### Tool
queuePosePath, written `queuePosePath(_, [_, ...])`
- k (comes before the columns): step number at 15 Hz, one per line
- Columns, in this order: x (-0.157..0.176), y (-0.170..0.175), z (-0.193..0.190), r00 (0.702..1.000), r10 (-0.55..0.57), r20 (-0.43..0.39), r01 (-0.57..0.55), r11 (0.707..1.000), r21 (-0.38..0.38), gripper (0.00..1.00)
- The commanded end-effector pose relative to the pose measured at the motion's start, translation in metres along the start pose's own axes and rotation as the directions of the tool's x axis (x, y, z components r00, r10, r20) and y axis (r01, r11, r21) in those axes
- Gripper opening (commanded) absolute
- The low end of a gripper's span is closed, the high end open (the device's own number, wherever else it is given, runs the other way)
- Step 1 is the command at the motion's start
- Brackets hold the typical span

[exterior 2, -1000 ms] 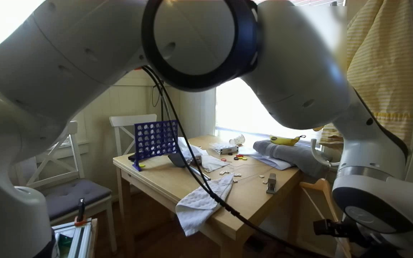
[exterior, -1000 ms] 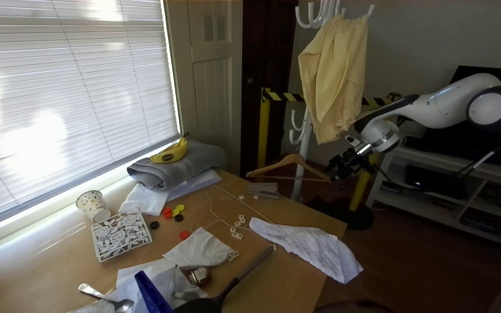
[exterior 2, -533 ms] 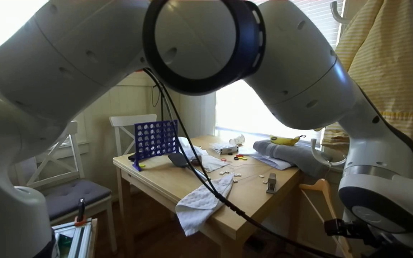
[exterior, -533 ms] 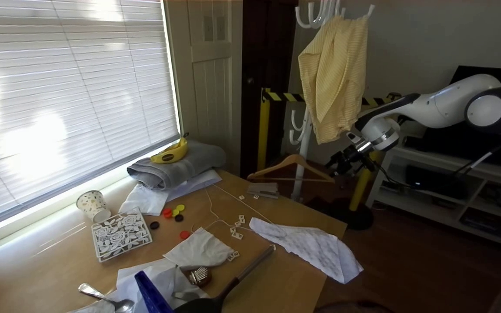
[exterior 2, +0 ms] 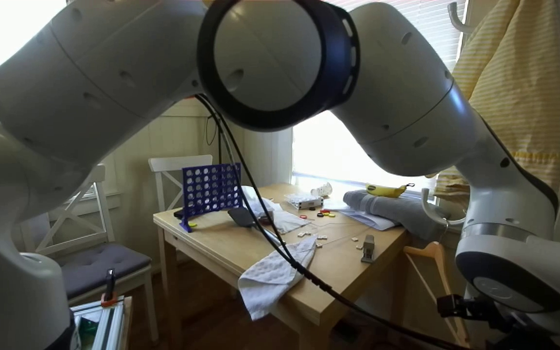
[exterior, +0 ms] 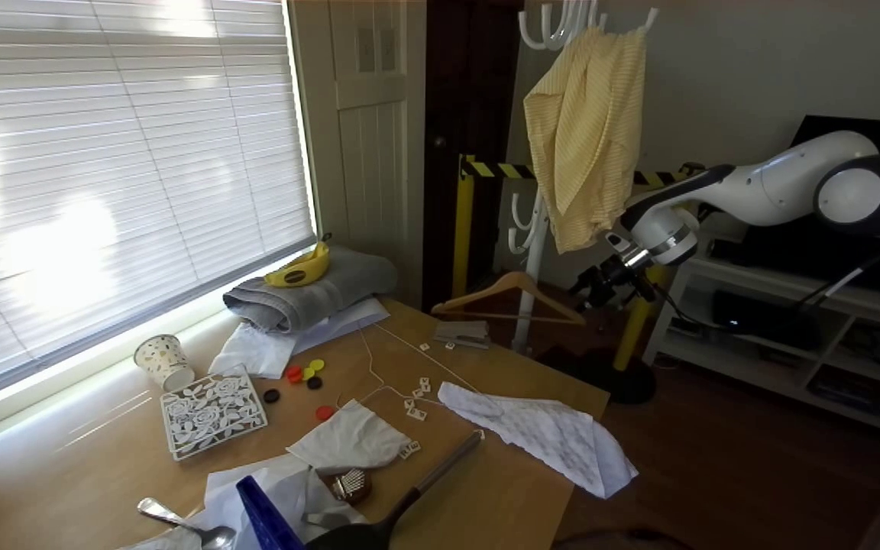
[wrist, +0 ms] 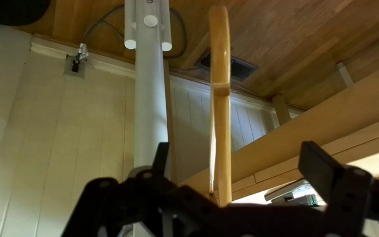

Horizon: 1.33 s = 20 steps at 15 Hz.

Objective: Hang the clothing hanger higher on the coat hanger

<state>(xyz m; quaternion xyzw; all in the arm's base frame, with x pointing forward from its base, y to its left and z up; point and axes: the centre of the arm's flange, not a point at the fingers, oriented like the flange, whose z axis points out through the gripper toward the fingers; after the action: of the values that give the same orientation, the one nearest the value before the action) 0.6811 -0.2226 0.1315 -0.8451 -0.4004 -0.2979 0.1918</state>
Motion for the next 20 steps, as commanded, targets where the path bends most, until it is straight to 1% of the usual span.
queuePosePath(1, [0.006, 0.008, 0.018, 1.0, -0.006, -0.005, 0.006, 1.0, 0.005, 1.0])
queuePosePath(5, [0.004, 0.007, 0.034, 1.0, 0.008, -0.001, -0.008, 1.0, 0.024, 1.0])
queuePosePath(6, [0.003, 0.009, 0.037, 1.0, 0.013, -0.001, -0.013, 1.0, 0.026, 0.97])
queuePosePath(7, [0.001, 0.01, 0.039, 1.0, 0.016, -0.001, -0.016, 1.0, 0.026, 0.89])
queuePosePath(8, [-0.001, 0.01, 0.041, 1.0, 0.02, -0.002, -0.02, 0.999, 0.026, 0.8])
queuePosePath(9, [-0.002, 0.011, 0.042, 1.0, 0.023, -0.002, -0.023, 0.999, 0.024, 0.68])
queuePosePath(10, [-0.003, 0.012, 0.043, 1.0, 0.025, -0.003, -0.024, 0.999, 0.023, 0.6])
queuePosePath(17, [-0.002, 0.014, 0.04, 1.0, 0.02, -0.003, -0.02, 1.0, 0.01, 0.1])
queuePosePath(18, [-0.001, 0.013, 0.038, 1.0, 0.015, 0.0, -0.015, 1.0, 0.006, 0.04])
queuePosePath(20, [0.001, 0.012, 0.035, 1.0, 0.015, -0.001, -0.015, 1.0, -0.002, 0.0])
